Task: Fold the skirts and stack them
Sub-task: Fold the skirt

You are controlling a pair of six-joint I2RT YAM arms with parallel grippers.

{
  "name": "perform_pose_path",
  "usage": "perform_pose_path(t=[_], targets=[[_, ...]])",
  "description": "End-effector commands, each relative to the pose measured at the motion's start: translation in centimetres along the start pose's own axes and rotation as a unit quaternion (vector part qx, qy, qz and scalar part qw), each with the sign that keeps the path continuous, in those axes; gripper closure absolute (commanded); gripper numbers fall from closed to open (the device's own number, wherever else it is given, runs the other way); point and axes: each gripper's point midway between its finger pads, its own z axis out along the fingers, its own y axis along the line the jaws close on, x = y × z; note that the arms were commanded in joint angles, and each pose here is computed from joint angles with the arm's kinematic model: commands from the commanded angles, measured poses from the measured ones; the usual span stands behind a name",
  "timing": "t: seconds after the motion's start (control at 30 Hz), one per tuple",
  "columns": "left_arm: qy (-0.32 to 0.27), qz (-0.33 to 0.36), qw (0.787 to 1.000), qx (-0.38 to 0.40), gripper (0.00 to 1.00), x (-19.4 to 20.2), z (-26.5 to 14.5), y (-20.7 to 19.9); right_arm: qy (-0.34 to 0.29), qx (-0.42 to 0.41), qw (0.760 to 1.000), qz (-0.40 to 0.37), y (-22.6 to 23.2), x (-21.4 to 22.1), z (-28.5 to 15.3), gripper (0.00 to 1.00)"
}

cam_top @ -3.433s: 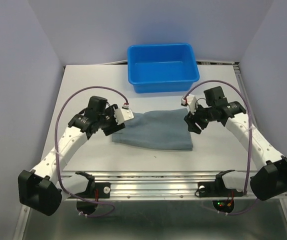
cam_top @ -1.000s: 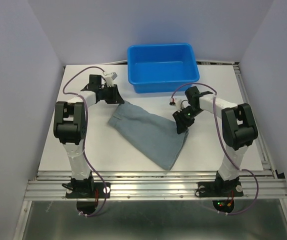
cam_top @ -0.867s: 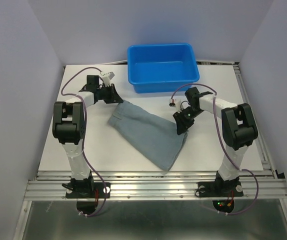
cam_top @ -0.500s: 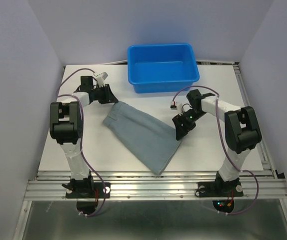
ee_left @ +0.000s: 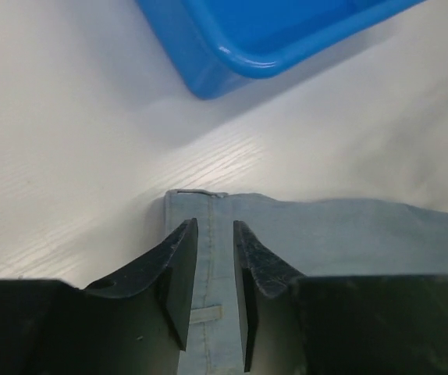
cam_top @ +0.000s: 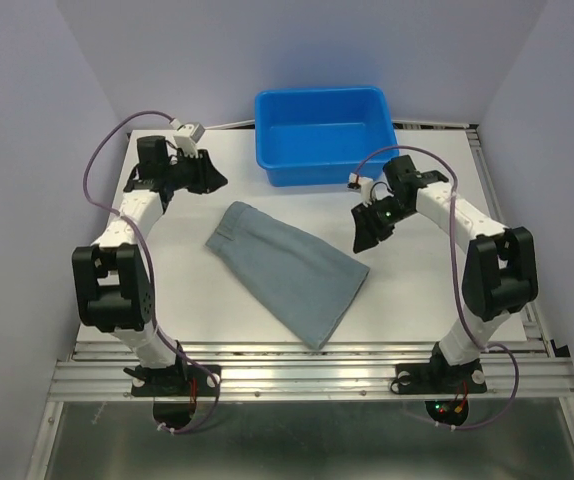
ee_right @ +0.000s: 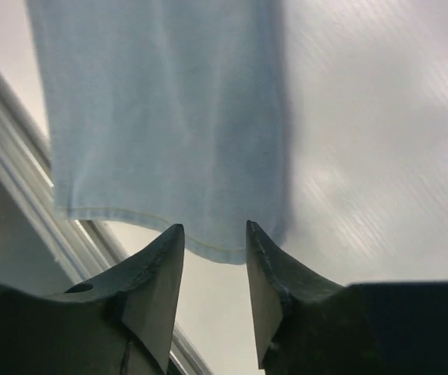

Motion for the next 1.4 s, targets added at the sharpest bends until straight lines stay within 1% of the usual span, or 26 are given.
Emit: perform_pose_path(t=[0.0,0.07,0.13,0.17,0.27,0.33,0.37,0.4,0.47,0.5,0.53,0.63,0.67,0.7,0.73,0.83,0.87,0.9,0.93,0.97,1.0,1.1,1.17,1.2,1.3,1.37], targets=[[0.014,-0.025,0.997,0.073,0.66,1.9,0.8,-2.6,-0.025,-0.093,0.995,-0.023,4.8,-1.4,-0.2,0.59],[0.029,-0.052,0.993,0.099,0.71,3.4,2.0,-2.5,-0.002,-0.113,0.994,-0.010,4.5,0.0,1.2,0.62],[0.043,-0.074,0.989,0.123,0.74,4.6,3.4,-3.6,0.024,-0.123,0.992,-0.004,4.0,1.5,2.4,0.64],[0.057,-0.089,0.986,0.126,0.74,5.8,4.4,-3.2,0.046,-0.126,0.991,0.009,3.2,2.6,3.6,0.65],[0.084,-0.118,0.984,0.108,0.74,8.3,6.9,-1.3,0.086,-0.096,0.991,0.019,0.9,5.1,5.6,0.66],[0.089,-0.128,0.984,0.092,0.74,8.4,8.2,0.0,0.100,-0.071,0.992,0.021,-0.9,6.2,6.6,0.66],[0.104,-0.136,0.981,0.086,0.75,9.7,9.2,1.0,0.112,-0.065,0.991,0.026,-1.2,7.0,6.9,0.66],[0.109,-0.135,0.982,0.069,0.75,9.4,9.7,1.8,0.120,-0.065,0.990,0.033,-1.3,7.6,7.2,0.66],[0.117,-0.130,0.983,0.064,0.75,9.8,10.4,2.6,0.129,-0.065,0.989,0.038,-1.2,8.4,7.2,0.66],[0.131,-0.135,0.980,0.060,0.75,10.5,10.8,3.1,0.138,-0.072,0.987,0.045,-0.7,9.2,7.1,0.66],[0.122,-0.126,0.983,0.060,0.74,9.5,11.2,3.3,0.141,-0.076,0.986,0.048,-0.4,9.6,6.9,0.66],[0.134,-0.102,0.983,0.067,0.70,8.3,10.7,2.7,0.166,-0.098,0.980,0.048,1.3,11.2,6.5,0.66],[0.126,-0.085,0.986,0.070,0.66,6.9,10.0,2.1,0.167,-0.100,0.980,0.040,1.9,11.1,6.3,0.65],[0.130,-0.055,0.987,0.073,0.64,6.7,9.3,1.9,0.178,-0.112,0.977,0.031,3.0,11.6,6.0,0.65],[0.128,-0.040,0.988,0.071,0.62,6.2,8.5,1.6,0.180,-0.119,0.976,0.023,3.6,11.6,5.7,0.64],[0.126,0.003,0.991,0.045,0.53,5.1,5.5,1.2,0.184,-0.151,0.971,-0.001,6.1,11.4,4.1,0.55],[0.114,0.016,0.993,0.035,0.41,4.0,4.1,1.0,0.177,-0.152,0.972,-0.008,6.2,10.7,3.7,0.50],[0.126,0.018,0.992,0.020,0.35,5.1,3.4,1.4,0.173,-0.154,0.973,-0.011,6.7,10.2,3.1,0.48],[0.128,0.027,0.991,0.010,0.31,5.2,2.7,1.5,0.169,-0.153,0.974,-0.014,6.8,9.7,2.8,0.45],[0.126,0.041,0.991,0.001,0.29,5.0,2.0,1.5,0.151,-0.149,0.977,-0.025,6.8,8.1,2.4,0.38],[0.135,0.046,0.990,-0.008,0.22,5.6,1.6,1.8,0.138,-0.151,0.979,-0.019,7.2,7.0,2.1,0.35],[0.157,0.065,0.985,-0.001,0.21,6.8,1.6,2.1,0.094,-0.142,0.985,-0.023,7.2,3.3,1.8,0.33],[0.169,0.069,0.983,0.019,0.21,7.3,2.1,1.9,0.082,-0.131,0.988,-0.023,6.9,2.1,1.9,0.33],[0.184,0.064,0.980,0.029,0.21,8.4,2.6,2.2,0.077,-0.122,0.989,-0.021,6.6,1.4,1.9,0.33],[0.203,0.073,0.975,0.058,0.20,9.6,3.7,2.1,0.067,-0.067,0.995,-0.028,4.3,0.6,2.8,0.33],[0.216,0.081,0.970,0.076,0.20,10.5,4.6,2.3,0.068,-0.053,0.996,-0.021,3.5,0.5,3.3,0.32]])
